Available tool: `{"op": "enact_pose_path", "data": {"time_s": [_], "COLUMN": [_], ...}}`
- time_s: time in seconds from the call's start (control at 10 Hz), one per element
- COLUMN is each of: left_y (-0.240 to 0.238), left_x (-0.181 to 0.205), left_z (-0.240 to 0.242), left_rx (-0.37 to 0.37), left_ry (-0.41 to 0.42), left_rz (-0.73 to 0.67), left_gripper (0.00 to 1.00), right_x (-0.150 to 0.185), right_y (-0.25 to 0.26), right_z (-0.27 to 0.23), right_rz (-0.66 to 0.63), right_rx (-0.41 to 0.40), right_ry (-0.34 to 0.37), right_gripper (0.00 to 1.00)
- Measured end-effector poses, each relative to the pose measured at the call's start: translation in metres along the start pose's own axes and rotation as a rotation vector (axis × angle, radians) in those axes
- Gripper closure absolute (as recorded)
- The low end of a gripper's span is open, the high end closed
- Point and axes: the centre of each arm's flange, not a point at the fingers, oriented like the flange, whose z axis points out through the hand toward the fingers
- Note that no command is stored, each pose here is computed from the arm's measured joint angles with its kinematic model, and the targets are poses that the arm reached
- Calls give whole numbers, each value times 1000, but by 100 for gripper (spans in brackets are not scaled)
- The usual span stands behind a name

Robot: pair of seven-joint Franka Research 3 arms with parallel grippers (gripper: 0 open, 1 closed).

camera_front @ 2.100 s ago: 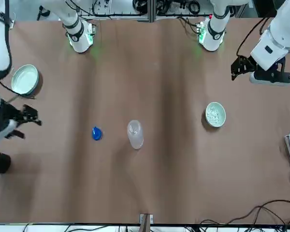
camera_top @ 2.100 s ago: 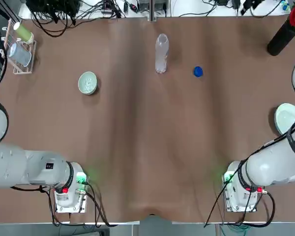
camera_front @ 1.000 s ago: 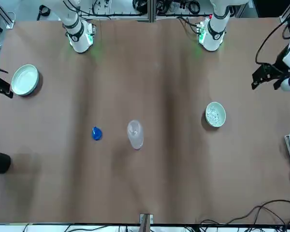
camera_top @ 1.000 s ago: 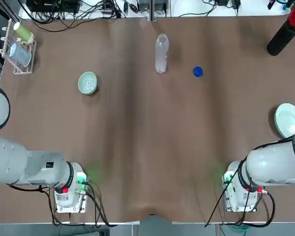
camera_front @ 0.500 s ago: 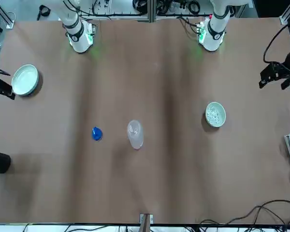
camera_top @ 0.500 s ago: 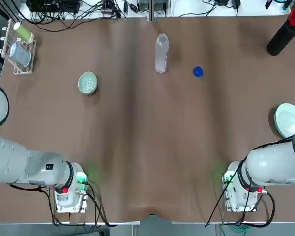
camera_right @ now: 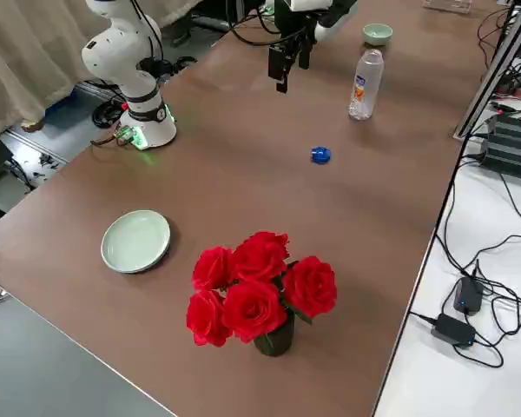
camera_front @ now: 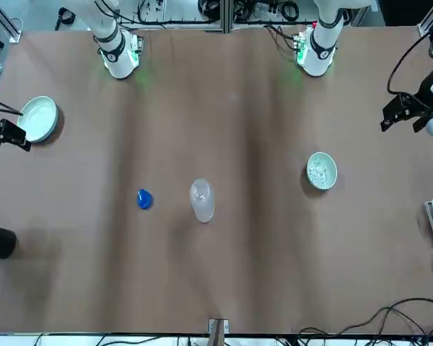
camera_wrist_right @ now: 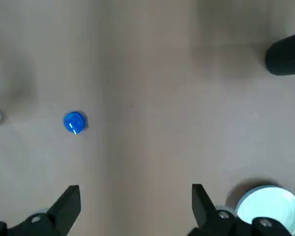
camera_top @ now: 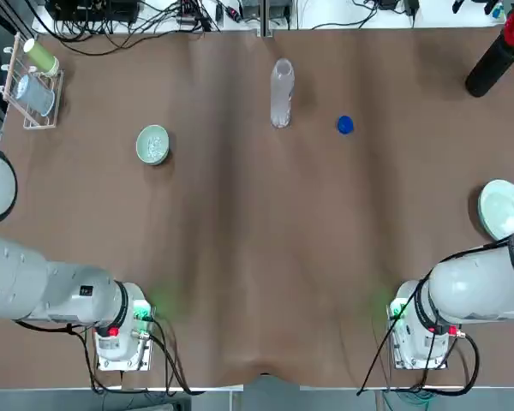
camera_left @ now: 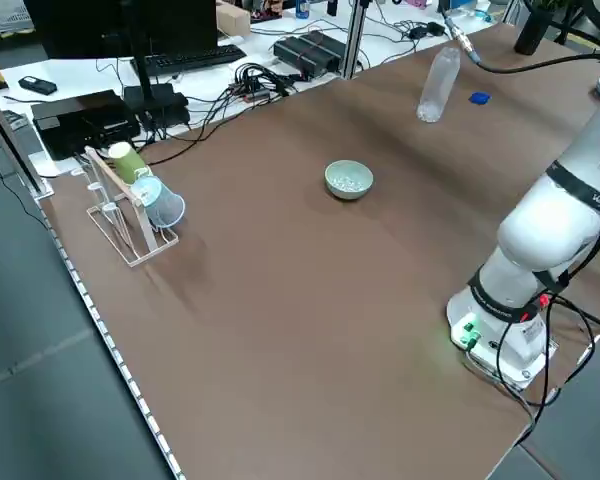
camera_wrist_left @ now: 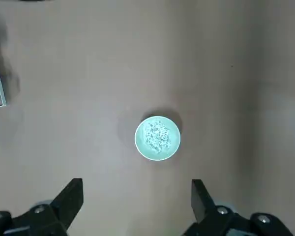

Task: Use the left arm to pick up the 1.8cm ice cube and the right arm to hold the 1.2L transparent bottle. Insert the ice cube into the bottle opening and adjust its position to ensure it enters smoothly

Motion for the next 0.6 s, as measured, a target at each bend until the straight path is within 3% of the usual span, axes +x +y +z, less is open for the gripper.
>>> {"op": "enact_pose_path", "data": {"time_s": [0.6], "left_y": [-1], "left_x": [0], "left_z": [0], "left_rx": [0], "left_ry": [0], "left_rz": [-1], "left_gripper": [3], "right_x": [1], "right_y": [-4], "right_z": [-1], "right_rz": [-17], "right_rx": [-46], "right_ry": [9], "right_gripper": [0]}}
